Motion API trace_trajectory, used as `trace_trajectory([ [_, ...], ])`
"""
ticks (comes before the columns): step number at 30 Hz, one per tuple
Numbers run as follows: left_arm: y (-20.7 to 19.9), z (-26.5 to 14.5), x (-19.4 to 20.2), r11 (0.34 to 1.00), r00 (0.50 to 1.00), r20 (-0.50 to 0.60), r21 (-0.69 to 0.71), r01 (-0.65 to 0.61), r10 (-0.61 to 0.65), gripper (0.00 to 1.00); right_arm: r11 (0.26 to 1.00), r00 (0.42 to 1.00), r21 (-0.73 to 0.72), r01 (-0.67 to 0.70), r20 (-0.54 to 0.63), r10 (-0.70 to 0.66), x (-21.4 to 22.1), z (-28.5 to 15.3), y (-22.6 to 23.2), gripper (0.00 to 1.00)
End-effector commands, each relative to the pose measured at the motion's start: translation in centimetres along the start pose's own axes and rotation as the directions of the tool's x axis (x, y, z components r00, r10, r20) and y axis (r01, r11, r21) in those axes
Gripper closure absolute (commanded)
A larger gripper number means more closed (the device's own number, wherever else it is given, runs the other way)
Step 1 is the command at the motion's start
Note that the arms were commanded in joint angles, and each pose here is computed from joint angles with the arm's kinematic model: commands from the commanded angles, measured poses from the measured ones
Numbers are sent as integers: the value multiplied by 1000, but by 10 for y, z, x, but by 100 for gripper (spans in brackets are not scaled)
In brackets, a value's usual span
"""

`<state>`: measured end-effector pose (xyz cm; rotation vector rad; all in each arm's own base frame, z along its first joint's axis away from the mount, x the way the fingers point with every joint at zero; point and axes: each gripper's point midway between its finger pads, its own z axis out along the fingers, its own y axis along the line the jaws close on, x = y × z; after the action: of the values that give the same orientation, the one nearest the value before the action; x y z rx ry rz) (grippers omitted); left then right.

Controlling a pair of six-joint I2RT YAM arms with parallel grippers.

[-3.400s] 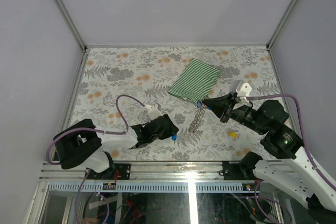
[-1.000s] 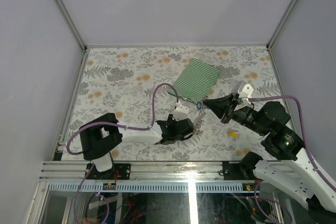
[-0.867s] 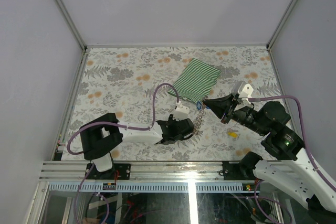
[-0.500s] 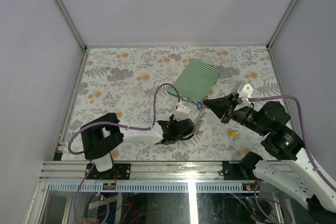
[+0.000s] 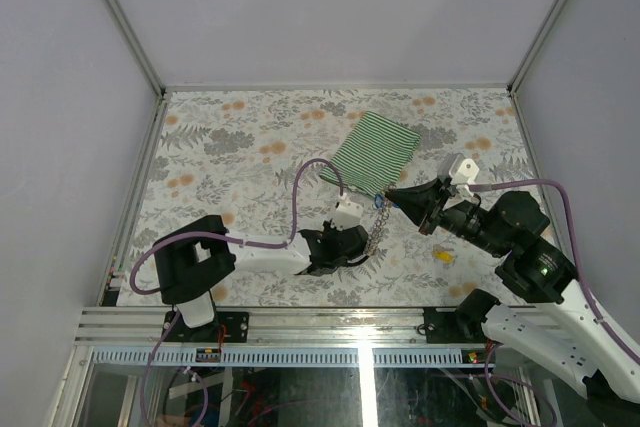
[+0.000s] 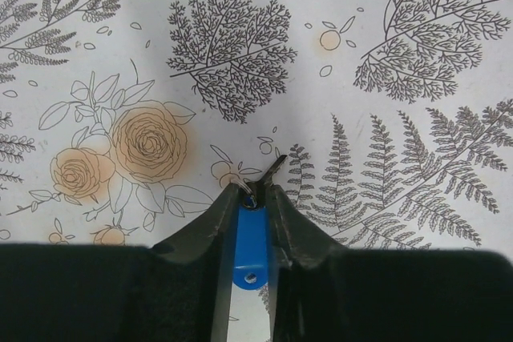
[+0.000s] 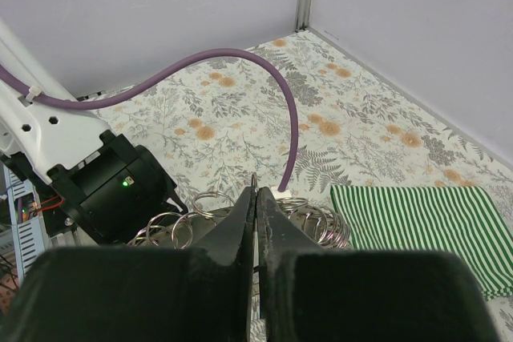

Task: Put the keys on the keyring
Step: Pick up the key from the center of the board.

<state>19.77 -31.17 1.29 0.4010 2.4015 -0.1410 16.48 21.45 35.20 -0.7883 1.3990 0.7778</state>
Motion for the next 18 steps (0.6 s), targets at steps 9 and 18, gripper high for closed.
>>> trace_trajectory([
  [9,7,6,1,1000,1000,21,14,18,-18,98,999,993,-28,22,113,-19,-32,2,5,100],
  [18,9,-6,-15,998,996,83,62,33,-38,100,999,994,-32,21,111,-17,-32,1,6,100],
])
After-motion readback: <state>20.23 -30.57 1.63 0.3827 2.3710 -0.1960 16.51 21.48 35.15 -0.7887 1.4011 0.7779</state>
